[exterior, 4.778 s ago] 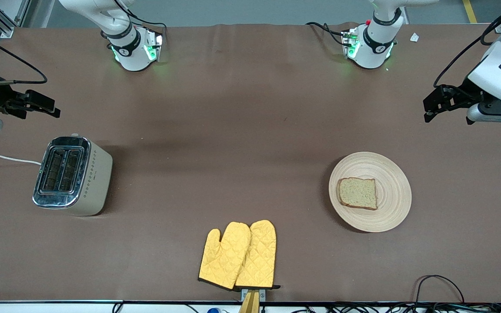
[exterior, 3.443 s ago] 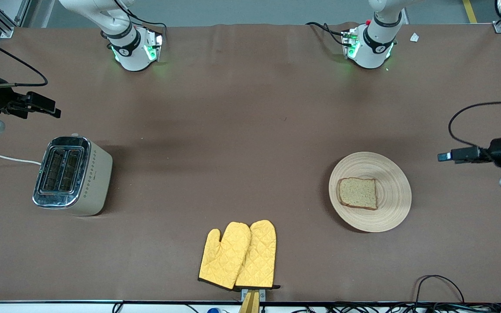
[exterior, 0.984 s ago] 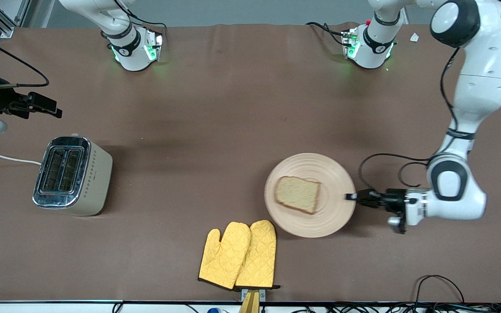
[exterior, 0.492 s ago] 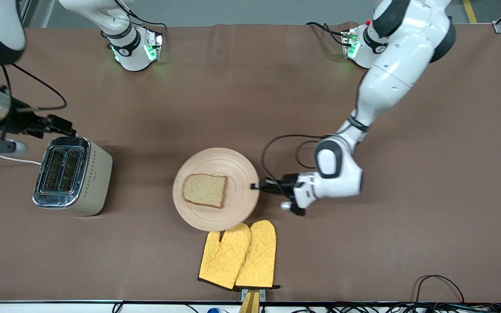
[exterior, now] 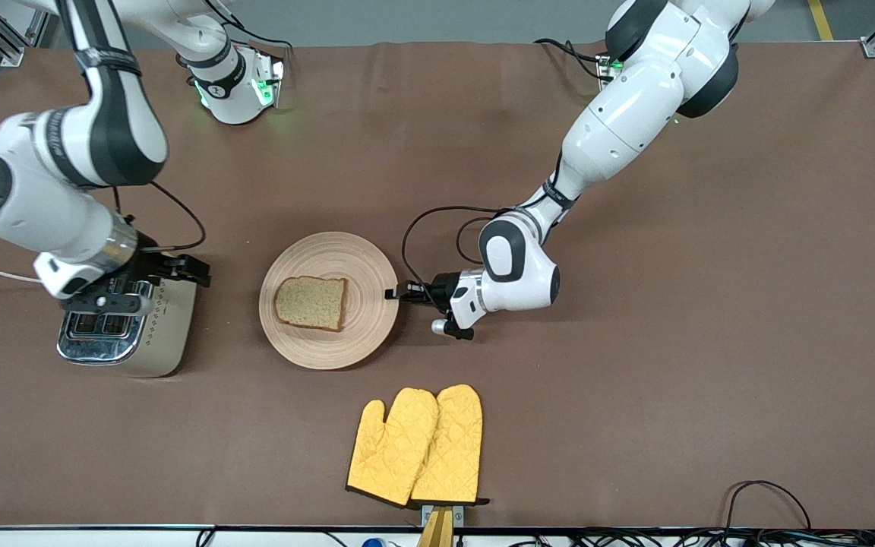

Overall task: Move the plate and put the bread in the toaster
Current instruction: 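Push the plate toward the toaster with the left gripper while the right gripper approaches, then withdraw the left gripper while the right gripper lowers onto the bread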

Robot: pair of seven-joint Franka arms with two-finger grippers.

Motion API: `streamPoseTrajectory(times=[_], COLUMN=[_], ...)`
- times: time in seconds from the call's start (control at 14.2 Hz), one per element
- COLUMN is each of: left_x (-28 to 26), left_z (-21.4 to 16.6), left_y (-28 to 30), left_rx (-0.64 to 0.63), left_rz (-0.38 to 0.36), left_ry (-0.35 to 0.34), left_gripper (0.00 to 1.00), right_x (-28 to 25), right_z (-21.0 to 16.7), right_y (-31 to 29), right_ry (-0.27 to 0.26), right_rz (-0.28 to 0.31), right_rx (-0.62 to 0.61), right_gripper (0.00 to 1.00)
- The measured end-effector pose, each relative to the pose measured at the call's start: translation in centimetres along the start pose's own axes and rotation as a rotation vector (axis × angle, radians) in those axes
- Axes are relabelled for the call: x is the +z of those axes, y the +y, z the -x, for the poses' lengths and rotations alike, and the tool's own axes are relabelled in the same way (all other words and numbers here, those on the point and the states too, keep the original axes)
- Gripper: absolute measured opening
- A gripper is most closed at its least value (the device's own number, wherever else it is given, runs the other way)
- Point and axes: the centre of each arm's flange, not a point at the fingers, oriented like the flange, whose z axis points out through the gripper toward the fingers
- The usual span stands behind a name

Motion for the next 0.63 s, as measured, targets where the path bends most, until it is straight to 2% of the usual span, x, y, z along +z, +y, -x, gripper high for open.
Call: streamPoseTrajectory(times=[0.14,0.28,0.42,0.56,0.63], left_x=[-0.2,-0.5,-1.5,-4.5,-6.8], left_z=[-0.3,-0.8,-1.9,-4.3,-5.7], left_y=[-0.5,0.1,0.7,1.2,1.4], left_rx=[0.006,0.014,0.044,0.087,0.093], left_rz=[-0.001,0.007,-0.003,-0.063,-0.089], left_ry=[0.006,0.015,0.032,0.050,0.027], left_gripper=[0.09,0.12,0.29,0.50,0.59], right_x=[3.4,6.1,8.6,11.9,13.4], right_z=[1.4,2.8,3.9,4.8,5.2], right_y=[-1.8,-4.6,-6.6,-7.3,-7.6], right_ry=[0.004,0.015,0.034,0.062,0.070], right_rz=[0.004,0.009,0.012,0.017,0.021], right_rx=[0.025,0.048,0.045,0.041,0.045], right_gripper=[0.99,0.97,0.96,0.96,0.95])
